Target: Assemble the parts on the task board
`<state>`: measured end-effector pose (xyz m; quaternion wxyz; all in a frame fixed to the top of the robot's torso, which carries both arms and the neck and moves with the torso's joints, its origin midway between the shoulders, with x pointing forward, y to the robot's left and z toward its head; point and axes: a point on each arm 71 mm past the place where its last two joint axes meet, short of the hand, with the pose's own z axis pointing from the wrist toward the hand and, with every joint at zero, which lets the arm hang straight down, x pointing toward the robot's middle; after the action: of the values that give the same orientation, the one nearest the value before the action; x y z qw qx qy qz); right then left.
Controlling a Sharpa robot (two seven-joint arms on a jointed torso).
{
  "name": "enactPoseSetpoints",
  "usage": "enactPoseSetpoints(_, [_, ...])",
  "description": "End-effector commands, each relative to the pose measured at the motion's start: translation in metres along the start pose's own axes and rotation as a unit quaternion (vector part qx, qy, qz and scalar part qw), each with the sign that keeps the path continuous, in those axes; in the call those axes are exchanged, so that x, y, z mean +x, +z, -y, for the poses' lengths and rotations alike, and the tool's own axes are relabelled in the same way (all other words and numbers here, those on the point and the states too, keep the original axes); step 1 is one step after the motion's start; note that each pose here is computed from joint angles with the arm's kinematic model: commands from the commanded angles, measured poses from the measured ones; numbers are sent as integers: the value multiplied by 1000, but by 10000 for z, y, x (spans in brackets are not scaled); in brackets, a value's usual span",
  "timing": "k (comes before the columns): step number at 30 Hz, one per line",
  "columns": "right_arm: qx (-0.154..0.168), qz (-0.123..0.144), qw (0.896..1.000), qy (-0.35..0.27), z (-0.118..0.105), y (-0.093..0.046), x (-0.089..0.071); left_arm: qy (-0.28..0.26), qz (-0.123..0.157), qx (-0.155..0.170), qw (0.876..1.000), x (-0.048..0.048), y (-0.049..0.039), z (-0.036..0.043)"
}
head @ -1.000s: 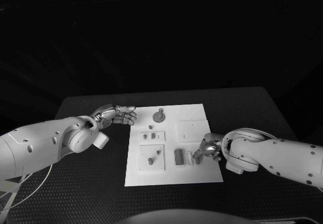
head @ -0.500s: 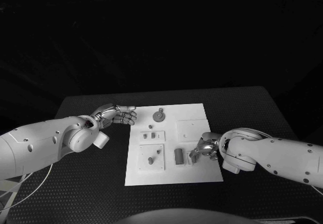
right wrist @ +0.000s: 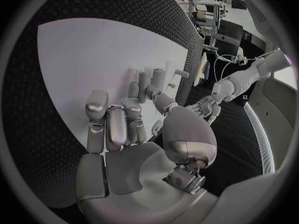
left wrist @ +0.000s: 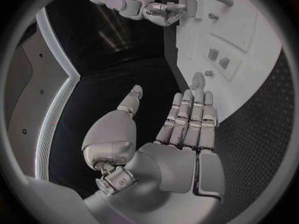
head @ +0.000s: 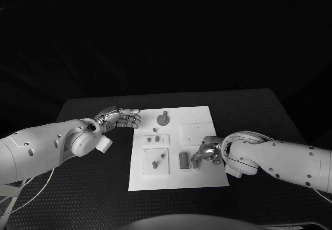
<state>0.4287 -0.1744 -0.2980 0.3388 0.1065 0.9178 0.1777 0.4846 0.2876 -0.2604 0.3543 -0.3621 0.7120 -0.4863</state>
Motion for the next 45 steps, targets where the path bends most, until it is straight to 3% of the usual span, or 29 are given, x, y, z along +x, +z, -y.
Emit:
enactPoseSetpoints(1, [-7,-11,1000,-4,-24,7,28,-2,-9,4,1000,21,7,16])
enactPoseSetpoints(8, [-4,-25,1000,-2,-18,26,60,-2,-8,4,1000,15,3,13])
enactPoseSetpoints(45, [-11,-20,1000,3,-18,70,88,-1,-9,2,1000,6,-3,8])
